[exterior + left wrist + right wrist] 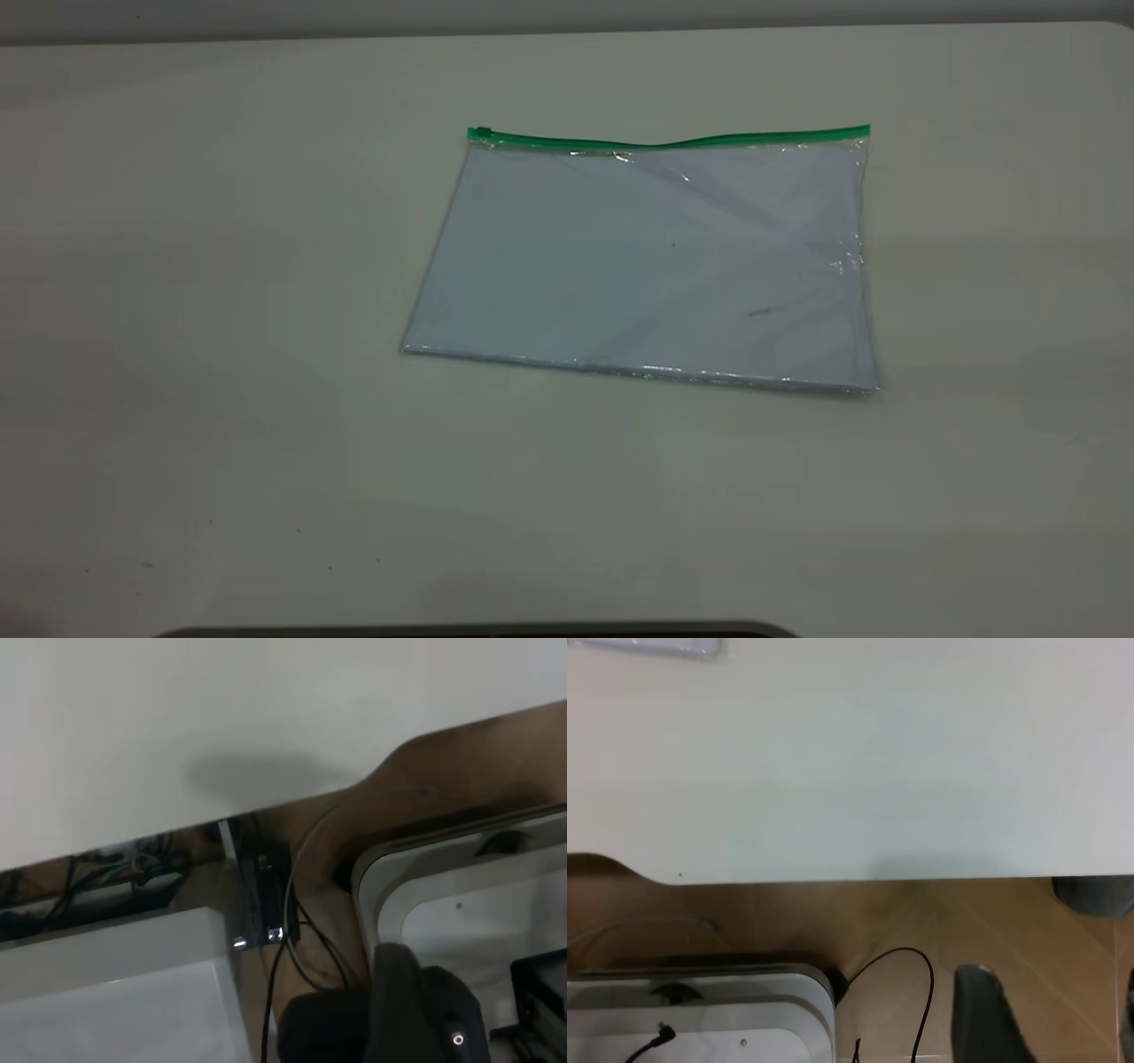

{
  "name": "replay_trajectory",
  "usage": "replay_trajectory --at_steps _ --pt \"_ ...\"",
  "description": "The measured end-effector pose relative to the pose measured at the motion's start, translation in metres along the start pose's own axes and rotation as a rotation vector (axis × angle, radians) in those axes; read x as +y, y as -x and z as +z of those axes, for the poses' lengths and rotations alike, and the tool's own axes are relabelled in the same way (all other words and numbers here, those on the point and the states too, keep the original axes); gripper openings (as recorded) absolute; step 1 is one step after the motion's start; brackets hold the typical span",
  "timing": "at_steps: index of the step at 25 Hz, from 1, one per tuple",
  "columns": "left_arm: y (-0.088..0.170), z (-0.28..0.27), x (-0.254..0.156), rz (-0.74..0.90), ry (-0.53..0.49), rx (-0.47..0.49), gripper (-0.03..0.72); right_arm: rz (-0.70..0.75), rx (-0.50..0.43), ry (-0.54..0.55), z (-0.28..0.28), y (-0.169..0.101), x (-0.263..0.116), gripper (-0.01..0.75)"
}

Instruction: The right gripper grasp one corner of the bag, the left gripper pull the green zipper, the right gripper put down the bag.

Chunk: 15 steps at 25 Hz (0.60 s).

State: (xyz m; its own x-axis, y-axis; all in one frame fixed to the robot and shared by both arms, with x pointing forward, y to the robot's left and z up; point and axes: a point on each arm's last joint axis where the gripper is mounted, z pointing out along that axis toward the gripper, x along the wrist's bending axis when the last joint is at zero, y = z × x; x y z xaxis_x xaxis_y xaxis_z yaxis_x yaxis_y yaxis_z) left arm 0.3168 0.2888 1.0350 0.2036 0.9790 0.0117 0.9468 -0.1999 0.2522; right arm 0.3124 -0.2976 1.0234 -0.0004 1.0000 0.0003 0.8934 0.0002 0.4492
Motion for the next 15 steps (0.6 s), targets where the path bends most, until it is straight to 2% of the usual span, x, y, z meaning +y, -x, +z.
replay_trajectory --at_steps 5,15 --pt "0.001 0.004 -0.026 -0.006 0.108 0.005 0.499 -0.058 0.03 0.005 0.0 -0.005 0.0 0.413" --pt "0.002 -0.01 -0.051 -0.006 0.332 0.015 0.499 -0.062 0.033 0.009 0.0 -0.005 0.0 0.413"
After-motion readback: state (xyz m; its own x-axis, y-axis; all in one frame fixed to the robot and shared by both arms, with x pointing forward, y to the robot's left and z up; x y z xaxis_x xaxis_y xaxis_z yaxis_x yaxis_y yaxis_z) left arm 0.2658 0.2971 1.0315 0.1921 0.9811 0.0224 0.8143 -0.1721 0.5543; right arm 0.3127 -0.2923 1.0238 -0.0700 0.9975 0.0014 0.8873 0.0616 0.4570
